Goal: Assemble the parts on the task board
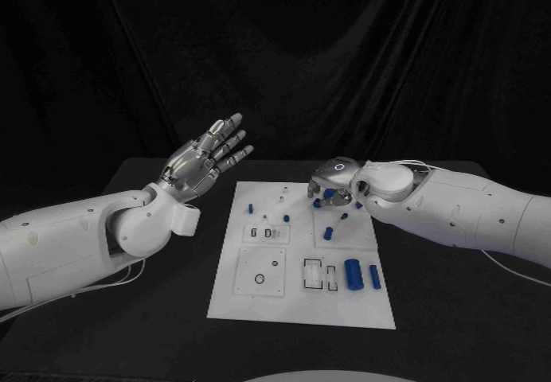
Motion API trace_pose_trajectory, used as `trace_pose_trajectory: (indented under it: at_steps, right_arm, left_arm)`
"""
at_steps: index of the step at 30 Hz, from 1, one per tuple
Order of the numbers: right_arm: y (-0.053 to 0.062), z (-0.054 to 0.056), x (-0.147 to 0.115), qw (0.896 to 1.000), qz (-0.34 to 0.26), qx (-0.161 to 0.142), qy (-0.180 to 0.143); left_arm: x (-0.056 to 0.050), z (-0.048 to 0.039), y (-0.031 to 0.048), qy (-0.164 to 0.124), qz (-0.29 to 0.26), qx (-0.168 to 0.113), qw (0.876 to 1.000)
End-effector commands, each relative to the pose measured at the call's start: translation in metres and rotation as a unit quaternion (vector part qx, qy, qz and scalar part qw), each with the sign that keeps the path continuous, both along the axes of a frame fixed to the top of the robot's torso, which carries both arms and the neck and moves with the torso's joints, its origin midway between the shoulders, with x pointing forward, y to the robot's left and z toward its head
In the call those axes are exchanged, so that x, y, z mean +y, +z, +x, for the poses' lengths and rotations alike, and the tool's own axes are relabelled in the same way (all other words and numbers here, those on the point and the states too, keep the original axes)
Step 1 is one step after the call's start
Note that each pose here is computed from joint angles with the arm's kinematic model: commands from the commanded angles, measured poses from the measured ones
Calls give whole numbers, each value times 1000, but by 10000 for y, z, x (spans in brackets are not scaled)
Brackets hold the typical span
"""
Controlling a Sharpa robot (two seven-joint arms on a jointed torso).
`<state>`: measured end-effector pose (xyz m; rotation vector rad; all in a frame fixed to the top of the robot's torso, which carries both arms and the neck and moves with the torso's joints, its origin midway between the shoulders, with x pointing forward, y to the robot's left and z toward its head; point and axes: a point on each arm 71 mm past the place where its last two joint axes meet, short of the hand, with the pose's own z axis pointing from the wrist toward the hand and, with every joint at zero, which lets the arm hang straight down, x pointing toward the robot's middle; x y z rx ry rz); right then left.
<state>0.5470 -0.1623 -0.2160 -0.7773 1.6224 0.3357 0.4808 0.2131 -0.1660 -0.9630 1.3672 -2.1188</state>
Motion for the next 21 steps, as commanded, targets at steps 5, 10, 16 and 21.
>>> trace_pose_trajectory:
  at_steps: [5, 10, 16, 21]
  right_arm:
    - [-52, 3, 2, 1000, 0, -5, 5]
    - [-84, 1, 8, 1000, 1, -5, 6]
    - [-103, 10, 5, 1000, 0, -4, 7]
    - [-103, 18, -5, 1000, 2, -6, 10]
  left_arm:
    - [-19, -1, 20, -11, -5, -2, 1000]
    - [-24, -3, 18, -13, -4, 0, 1000]
    - [-32, -3, 13, -17, -3, 2, 1000]
    - [-46, -3, 7, -21, -1, 5, 1000]
